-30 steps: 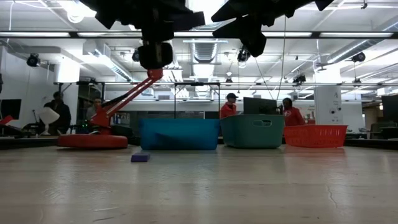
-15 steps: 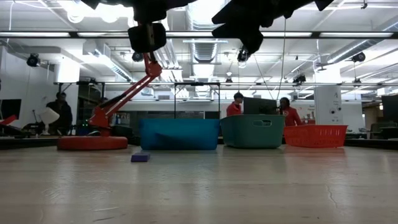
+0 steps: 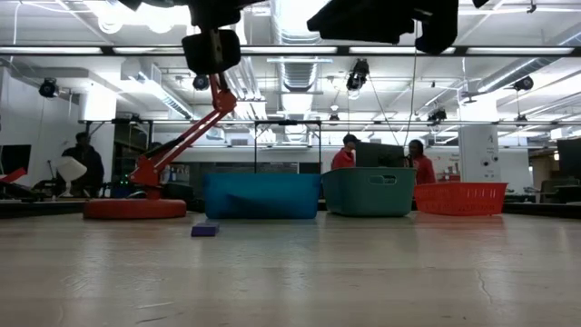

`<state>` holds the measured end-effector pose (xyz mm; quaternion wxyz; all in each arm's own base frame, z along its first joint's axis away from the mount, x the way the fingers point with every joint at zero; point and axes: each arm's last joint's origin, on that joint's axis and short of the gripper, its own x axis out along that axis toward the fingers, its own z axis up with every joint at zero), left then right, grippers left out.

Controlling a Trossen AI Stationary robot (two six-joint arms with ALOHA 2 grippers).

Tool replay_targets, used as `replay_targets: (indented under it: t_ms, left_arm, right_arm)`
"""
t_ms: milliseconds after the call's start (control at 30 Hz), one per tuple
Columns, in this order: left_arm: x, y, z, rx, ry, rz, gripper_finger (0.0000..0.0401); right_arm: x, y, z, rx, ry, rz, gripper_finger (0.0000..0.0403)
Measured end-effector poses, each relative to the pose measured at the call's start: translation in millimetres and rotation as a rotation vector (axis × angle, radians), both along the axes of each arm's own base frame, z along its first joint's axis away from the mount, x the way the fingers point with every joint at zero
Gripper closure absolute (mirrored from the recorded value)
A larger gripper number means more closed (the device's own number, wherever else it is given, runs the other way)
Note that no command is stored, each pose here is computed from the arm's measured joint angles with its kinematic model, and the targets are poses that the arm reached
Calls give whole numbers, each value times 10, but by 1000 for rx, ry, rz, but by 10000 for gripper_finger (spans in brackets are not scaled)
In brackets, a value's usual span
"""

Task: Pick & Place School Supplies
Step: Put the blue eraser into the red bin

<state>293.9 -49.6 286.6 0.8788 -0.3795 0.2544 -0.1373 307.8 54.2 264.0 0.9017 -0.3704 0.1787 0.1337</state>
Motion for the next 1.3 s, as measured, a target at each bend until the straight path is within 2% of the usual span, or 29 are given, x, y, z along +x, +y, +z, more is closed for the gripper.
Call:
replay_targets:
  t_ms: [233, 367, 600, 833, 1100, 1300]
  left_arm:
    - [11, -2, -15, -11, 14, 24, 318]
    - [14, -9, -23, -17, 21, 34, 318]
    - [11, -35, -23, -21, 23, 31, 318]
    - [8, -53, -24, -20, 23, 27, 318]
    - [7, -53, -25, -14, 22, 24, 318]
    - [7, -54, -26, -13, 22, 23, 318]
  right_arm:
    - [134, 122, 23, 39, -123, 87, 259]
    - [211, 241, -54, 35, -98, 133, 263]
    - [322, 277, -105, 25, -84, 120, 269]
    - [429, 313, -47, -24, -107, 143, 269]
    - [418, 321, -74, -28, -99, 148, 297]
    - [412, 334, -66, -27, -102, 152, 334]
